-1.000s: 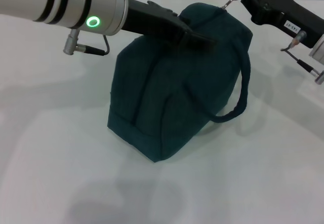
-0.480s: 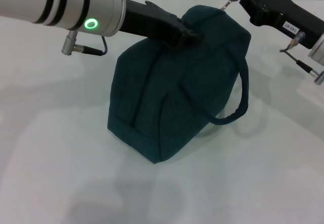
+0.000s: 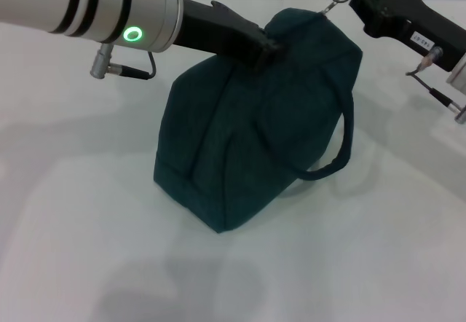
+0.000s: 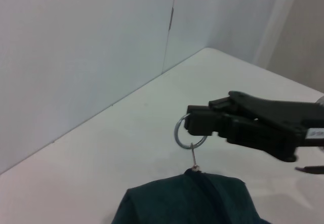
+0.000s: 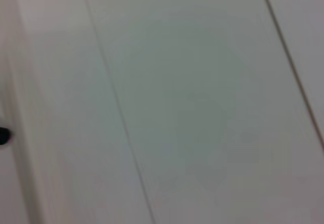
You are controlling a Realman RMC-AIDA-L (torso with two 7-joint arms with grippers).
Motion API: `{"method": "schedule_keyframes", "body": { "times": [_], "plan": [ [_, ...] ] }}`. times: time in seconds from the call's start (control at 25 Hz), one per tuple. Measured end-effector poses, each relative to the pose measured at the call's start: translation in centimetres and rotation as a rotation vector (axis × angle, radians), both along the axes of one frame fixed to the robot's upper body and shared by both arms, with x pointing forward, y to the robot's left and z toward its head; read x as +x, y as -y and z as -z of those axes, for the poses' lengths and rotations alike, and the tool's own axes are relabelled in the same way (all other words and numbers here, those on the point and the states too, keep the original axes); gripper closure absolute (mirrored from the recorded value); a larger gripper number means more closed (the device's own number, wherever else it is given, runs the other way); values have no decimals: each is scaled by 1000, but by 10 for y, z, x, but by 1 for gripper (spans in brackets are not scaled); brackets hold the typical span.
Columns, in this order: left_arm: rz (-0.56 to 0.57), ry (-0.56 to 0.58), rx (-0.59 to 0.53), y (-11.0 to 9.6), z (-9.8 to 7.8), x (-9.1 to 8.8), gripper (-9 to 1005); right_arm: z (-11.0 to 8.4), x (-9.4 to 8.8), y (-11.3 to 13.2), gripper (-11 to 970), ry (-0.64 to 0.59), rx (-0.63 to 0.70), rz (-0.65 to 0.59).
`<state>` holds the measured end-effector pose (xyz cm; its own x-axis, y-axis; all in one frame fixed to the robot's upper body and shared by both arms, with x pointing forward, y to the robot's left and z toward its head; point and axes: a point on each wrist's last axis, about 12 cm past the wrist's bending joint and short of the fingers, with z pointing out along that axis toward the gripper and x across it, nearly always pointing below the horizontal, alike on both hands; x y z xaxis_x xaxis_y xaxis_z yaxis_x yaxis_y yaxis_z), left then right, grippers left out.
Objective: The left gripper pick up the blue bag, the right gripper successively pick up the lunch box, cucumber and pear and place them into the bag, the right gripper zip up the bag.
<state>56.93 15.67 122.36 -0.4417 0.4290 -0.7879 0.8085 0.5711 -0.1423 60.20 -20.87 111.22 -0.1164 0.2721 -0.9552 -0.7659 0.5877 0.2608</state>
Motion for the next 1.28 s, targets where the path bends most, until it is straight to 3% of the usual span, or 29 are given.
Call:
{"method": "schedule_keyframes", "body": {
  "times": [0.44, 0.8, 1.04, 1.28],
  "plan": [
    [24, 15, -102, -9, -11, -2, 941, 40, -4, 28, 944, -200, -37, 191],
    [29, 5, -121, -11, -8, -1, 938, 44, -6, 31, 934, -227, -26, 200],
    [32, -5, -120, -12, 0, 1, 936, 43, -18, 37, 926, -190, 24, 182],
    [22, -34, -167, -14, 6, 4, 933, 43, -29, 48, 705, -161, 50, 188]
  ]
}}
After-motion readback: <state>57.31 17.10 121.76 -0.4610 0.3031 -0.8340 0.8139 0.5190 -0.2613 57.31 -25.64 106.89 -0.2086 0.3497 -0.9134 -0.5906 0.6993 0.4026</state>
